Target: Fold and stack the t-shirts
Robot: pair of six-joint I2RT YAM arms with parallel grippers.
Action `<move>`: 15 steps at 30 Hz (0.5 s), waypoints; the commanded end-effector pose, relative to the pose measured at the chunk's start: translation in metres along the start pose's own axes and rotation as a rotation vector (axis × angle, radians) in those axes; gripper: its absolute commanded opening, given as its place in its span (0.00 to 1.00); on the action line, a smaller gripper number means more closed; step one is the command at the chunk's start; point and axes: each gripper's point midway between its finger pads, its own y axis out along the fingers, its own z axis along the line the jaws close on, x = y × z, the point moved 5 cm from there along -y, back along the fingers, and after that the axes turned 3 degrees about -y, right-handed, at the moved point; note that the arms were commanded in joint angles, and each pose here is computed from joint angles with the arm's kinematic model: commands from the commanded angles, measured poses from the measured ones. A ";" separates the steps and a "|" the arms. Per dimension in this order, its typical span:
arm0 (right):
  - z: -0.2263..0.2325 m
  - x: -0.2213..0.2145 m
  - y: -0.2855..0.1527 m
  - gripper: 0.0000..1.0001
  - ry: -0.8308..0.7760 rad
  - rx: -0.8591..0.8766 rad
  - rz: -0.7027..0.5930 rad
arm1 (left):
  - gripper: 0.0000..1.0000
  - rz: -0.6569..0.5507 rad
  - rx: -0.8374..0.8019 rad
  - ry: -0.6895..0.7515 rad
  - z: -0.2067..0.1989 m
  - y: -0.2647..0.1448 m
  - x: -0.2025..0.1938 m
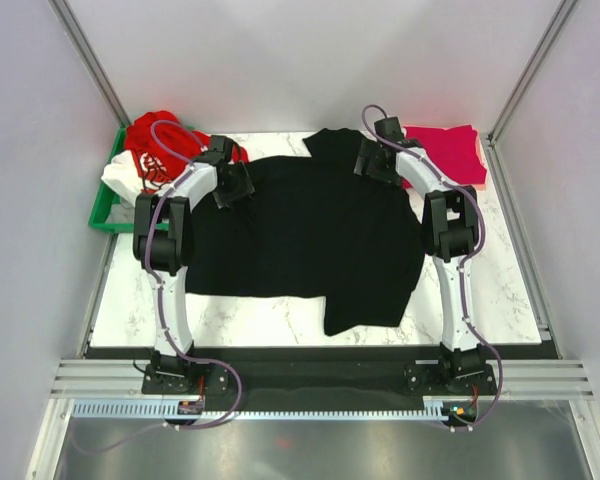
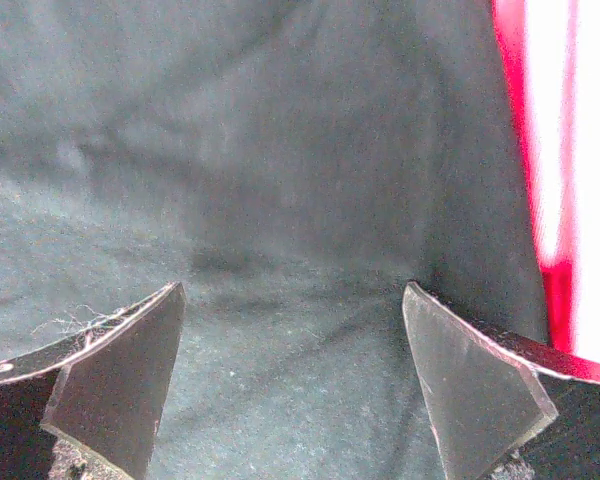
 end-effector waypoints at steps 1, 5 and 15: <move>0.006 0.003 0.005 0.98 -0.061 0.077 0.045 | 0.71 0.012 -0.050 -0.023 -0.021 -0.013 0.004; 0.024 0.016 -0.035 0.98 -0.069 0.181 0.008 | 0.73 -0.019 -0.090 0.002 -0.035 -0.055 0.000; 0.031 0.013 -0.179 0.98 -0.111 0.224 -0.088 | 0.78 -0.236 -0.129 0.006 -0.002 -0.205 -0.026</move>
